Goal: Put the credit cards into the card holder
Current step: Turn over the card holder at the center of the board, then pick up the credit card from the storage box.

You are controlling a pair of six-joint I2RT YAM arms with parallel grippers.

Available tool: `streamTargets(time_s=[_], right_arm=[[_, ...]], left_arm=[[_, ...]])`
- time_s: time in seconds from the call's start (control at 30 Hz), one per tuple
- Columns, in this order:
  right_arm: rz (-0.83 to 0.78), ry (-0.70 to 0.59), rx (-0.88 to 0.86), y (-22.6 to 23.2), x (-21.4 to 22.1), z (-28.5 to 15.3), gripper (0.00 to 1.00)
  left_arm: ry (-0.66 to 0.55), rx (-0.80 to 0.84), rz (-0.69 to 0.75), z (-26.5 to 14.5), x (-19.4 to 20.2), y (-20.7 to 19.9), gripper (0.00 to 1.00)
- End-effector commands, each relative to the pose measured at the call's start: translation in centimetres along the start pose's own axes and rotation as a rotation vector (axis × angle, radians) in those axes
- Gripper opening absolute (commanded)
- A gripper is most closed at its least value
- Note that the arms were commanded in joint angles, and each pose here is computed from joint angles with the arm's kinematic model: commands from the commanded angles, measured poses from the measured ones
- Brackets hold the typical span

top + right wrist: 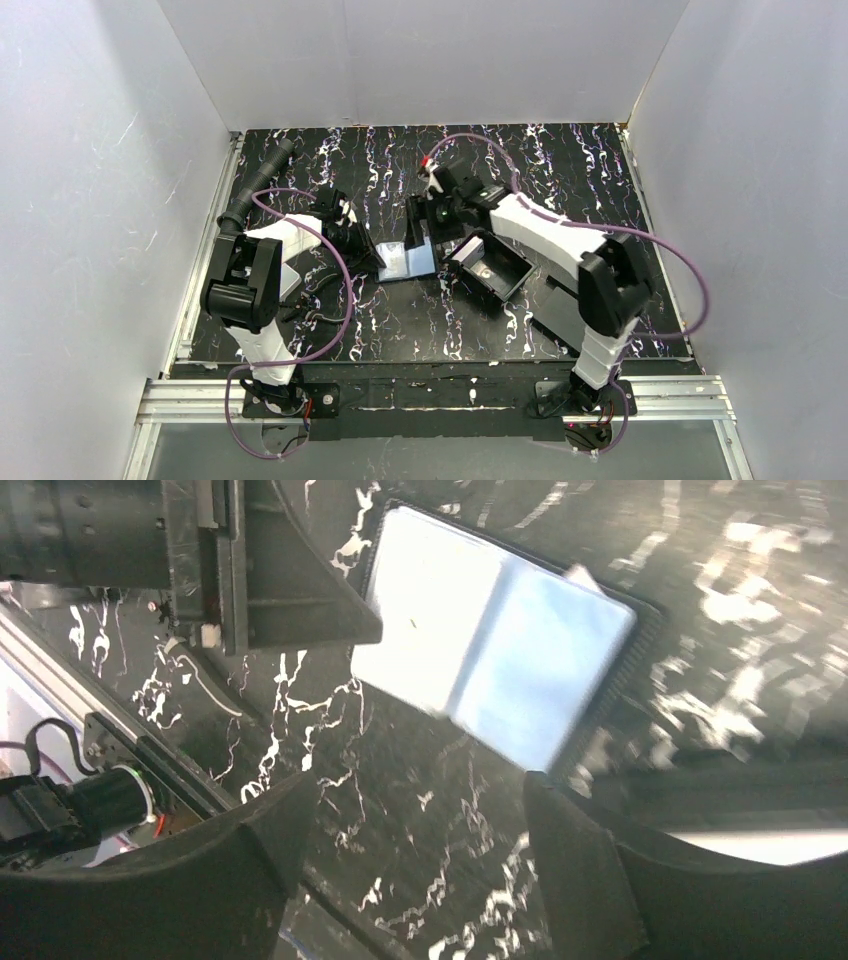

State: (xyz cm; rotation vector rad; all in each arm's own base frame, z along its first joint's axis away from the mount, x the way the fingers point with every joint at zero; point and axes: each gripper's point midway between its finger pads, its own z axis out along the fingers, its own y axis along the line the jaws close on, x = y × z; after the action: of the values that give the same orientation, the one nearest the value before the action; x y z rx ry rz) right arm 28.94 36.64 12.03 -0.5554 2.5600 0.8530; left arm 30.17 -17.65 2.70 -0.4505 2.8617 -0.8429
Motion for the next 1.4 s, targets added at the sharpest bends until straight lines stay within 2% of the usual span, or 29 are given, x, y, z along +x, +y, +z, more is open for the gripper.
streamTargets(time_s=[0.0,0.1,0.23,0.4,0.53,0.77,1.0,1.37], right_arm=[[0.043,-0.078,0.204,-3.2,-1.4,-7.1,0.87],[0.176,-0.103,0.354,-6.2,-0.6,-9.3,0.90],[0.359,-0.139,0.426,-8.9,0.8,-10.6,0.91],[0.540,-0.283,0.350,-9.1,1.0,-10.3,0.86],[0.617,-0.281,0.338,-9.7,2.0,-8.9,0.81],[0.657,-0.342,0.304,-10.7,1.0,-6.6,0.83],[0.700,-0.317,0.331,-11.5,1.3,-5.2,0.85],[0.721,-0.312,0.358,-12.6,1.8,-3.6,0.80]], left_arm=[[0.034,-0.042,0.003,0.4,0.8,1.0,0.24],[0.053,-0.031,-0.001,0.7,1.0,0.9,0.22],[0.065,-0.023,0.002,0.7,1.1,0.8,0.21],[0.082,-0.025,0.011,0.8,1.3,0.8,0.21],[0.087,-0.020,0.014,0.8,1.4,0.6,0.21],[0.081,-0.014,0.028,0.6,1.4,0.3,0.21],[0.080,-0.007,0.031,0.7,1.4,0.1,0.21],[0.079,0.004,0.039,0.6,1.4,-0.2,0.21]])
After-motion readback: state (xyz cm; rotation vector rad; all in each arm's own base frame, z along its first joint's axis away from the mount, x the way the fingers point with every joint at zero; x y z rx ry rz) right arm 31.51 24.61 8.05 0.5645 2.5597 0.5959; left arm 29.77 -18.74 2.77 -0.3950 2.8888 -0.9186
